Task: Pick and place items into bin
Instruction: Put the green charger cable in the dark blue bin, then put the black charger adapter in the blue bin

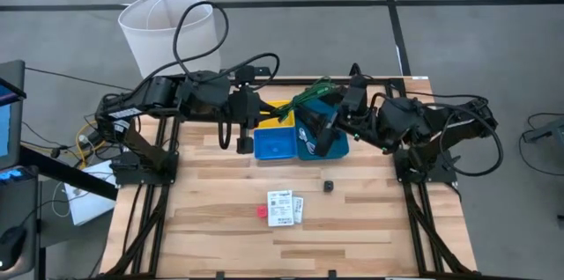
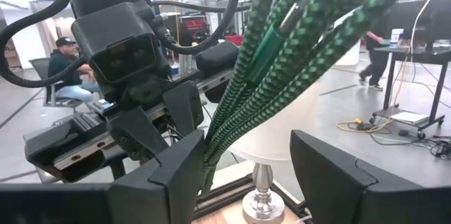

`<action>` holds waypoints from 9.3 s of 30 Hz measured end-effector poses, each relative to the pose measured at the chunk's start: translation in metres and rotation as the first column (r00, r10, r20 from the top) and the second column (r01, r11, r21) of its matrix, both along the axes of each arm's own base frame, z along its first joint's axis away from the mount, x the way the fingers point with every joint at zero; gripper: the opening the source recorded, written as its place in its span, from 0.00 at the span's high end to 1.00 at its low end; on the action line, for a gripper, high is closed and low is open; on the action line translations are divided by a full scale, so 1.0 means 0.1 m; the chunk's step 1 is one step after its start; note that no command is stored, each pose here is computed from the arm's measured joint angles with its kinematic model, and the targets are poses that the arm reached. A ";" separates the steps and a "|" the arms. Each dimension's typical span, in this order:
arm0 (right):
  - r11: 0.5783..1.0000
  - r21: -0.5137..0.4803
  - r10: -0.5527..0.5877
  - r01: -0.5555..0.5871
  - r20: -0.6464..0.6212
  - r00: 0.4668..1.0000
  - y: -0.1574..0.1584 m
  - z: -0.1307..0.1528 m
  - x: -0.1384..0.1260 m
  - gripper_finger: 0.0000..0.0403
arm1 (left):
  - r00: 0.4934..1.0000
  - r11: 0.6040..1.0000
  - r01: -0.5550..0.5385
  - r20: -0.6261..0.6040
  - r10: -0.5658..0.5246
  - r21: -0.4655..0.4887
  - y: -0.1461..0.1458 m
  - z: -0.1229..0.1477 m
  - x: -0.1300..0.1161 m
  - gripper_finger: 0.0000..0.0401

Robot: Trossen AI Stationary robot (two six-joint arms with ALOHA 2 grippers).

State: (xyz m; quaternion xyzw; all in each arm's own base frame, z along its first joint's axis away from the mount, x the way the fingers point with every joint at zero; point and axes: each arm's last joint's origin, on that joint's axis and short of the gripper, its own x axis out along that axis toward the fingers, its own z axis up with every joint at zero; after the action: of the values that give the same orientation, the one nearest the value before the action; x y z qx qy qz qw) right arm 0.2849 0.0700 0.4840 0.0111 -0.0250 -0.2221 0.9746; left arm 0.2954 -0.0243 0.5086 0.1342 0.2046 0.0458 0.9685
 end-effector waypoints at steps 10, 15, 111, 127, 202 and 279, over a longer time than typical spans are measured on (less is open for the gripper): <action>1.000 -0.001 0.016 -0.016 0.004 1.000 -0.01 0.00 0.00 0.89 | 1.000 1.000 -0.020 0.005 0.020 -0.018 0.00 -0.01 0.03 0.98; 0.999 -0.016 0.047 -0.047 0.006 0.999 0.00 0.01 0.01 0.96 | 1.000 1.000 -0.019 0.002 0.019 -0.024 0.00 -0.02 0.05 0.98; 0.918 0.184 0.067 0.351 -0.945 0.321 -1.08 -1.31 0.18 0.61 | 0.966 0.957 -0.198 0.121 0.227 -0.212 -0.13 0.24 -1.08 0.89; 0.963 0.238 0.136 0.127 -0.835 0.533 -0.59 -1.16 0.35 0.60 | 0.895 0.821 -0.251 0.200 0.398 -0.513 -0.06 -1.28 -1.32 0.89; 0.878 0.462 0.472 -0.124 -0.878 0.073 0.19 -2.66 0.03 0.42 | 0.910 0.849 -0.259 0.179 0.374 -0.460 -0.09 -1.97 -1.29 0.89; 0.899 0.424 0.436 -0.109 -0.892 0.118 0.18 -3.11 0.05 0.37 | 0.911 0.849 -0.255 0.178 0.371 -0.463 -0.09 -1.97 -1.29 0.89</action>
State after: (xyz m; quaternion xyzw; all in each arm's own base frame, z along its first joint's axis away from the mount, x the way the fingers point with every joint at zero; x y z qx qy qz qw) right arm 0.2900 0.0877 0.1732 -0.0041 0.6337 0.0063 0.7735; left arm 0.1667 -0.0331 0.3115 -0.1251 0.0995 0.1753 0.9715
